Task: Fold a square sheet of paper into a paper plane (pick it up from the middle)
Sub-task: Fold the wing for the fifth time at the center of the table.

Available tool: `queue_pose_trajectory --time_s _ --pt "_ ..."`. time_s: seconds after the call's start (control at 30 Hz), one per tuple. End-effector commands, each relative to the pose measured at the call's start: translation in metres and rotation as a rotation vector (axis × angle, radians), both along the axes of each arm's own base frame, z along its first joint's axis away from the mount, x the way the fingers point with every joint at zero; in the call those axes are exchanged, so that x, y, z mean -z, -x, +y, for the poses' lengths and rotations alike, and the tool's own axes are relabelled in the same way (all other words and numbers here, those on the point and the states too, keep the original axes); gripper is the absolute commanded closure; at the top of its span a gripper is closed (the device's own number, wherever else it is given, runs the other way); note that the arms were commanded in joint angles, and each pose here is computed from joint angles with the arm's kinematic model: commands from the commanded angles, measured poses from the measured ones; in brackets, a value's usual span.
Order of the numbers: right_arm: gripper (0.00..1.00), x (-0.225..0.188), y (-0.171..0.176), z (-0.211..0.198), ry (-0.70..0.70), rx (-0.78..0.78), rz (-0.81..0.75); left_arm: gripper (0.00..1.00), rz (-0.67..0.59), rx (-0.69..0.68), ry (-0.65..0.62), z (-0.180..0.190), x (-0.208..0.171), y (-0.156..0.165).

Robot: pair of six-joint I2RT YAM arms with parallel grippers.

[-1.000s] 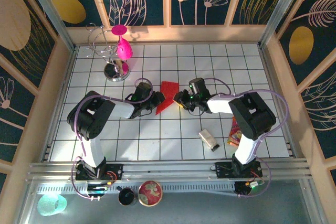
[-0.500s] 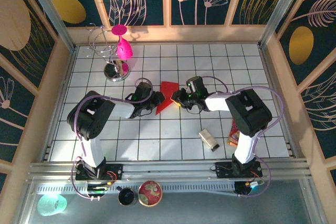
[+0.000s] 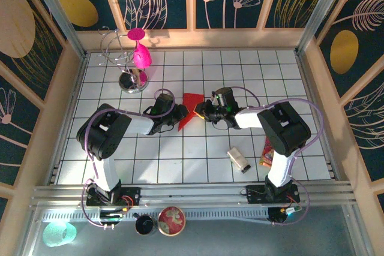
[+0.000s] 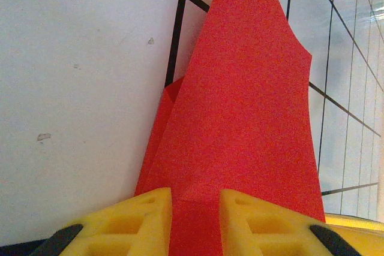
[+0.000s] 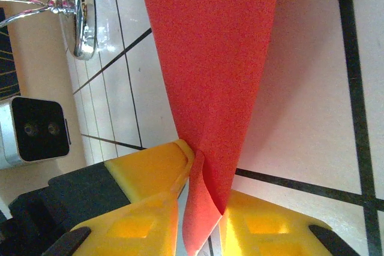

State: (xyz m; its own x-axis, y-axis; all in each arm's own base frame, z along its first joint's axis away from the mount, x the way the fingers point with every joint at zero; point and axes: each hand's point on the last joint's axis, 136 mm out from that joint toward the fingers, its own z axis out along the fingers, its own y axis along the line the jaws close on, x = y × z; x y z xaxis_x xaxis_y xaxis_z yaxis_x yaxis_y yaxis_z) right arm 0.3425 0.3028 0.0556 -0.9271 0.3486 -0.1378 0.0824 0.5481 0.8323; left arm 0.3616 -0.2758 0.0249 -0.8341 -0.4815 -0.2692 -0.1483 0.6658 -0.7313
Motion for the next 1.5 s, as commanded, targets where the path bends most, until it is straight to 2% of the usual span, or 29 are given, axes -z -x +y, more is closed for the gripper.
queue_pose_trajectory --time_s 0.0,0.37,0.53,0.73,0.87,1.07,1.3,1.47 --pt "0.75 0.004 0.000 0.002 -0.018 -0.004 0.000 0.72 0.065 0.045 -0.045 -0.001 0.009 0.019" --pt "0.79 0.005 -0.009 0.005 -0.041 -0.005 0.002 0.71 0.035 0.054 -0.056 -0.001 -0.002 0.011" --pt "0.93 0.004 -0.019 -0.006 -0.031 0.026 -0.005 0.70 -0.003 0.065 -0.061 -0.001 -0.013 0.008" --pt "1.00 -0.013 -0.021 -0.018 -0.015 0.082 -0.049 0.69 -0.175 0.126 -0.105 0.000 -0.055 0.006" --pt "1.00 -0.027 -0.017 -0.024 -0.030 0.118 -0.055 0.62 -0.297 0.188 -0.176 -0.006 -0.074 0.013" --pt "1.00 -0.037 -0.012 -0.037 -0.056 0.190 -0.017 0.55 -0.440 0.277 -0.281 -0.017 -0.081 0.024" --pt "1.00 -0.037 -0.009 -0.054 -0.058 0.267 0.046 0.43 -0.622 0.357 -0.310 -0.025 -0.087 0.033" --pt "1.00 -0.034 -0.005 -0.055 -0.060 0.278 0.098 0.39 -0.706 0.434 -0.387 -0.036 -0.082 0.037"
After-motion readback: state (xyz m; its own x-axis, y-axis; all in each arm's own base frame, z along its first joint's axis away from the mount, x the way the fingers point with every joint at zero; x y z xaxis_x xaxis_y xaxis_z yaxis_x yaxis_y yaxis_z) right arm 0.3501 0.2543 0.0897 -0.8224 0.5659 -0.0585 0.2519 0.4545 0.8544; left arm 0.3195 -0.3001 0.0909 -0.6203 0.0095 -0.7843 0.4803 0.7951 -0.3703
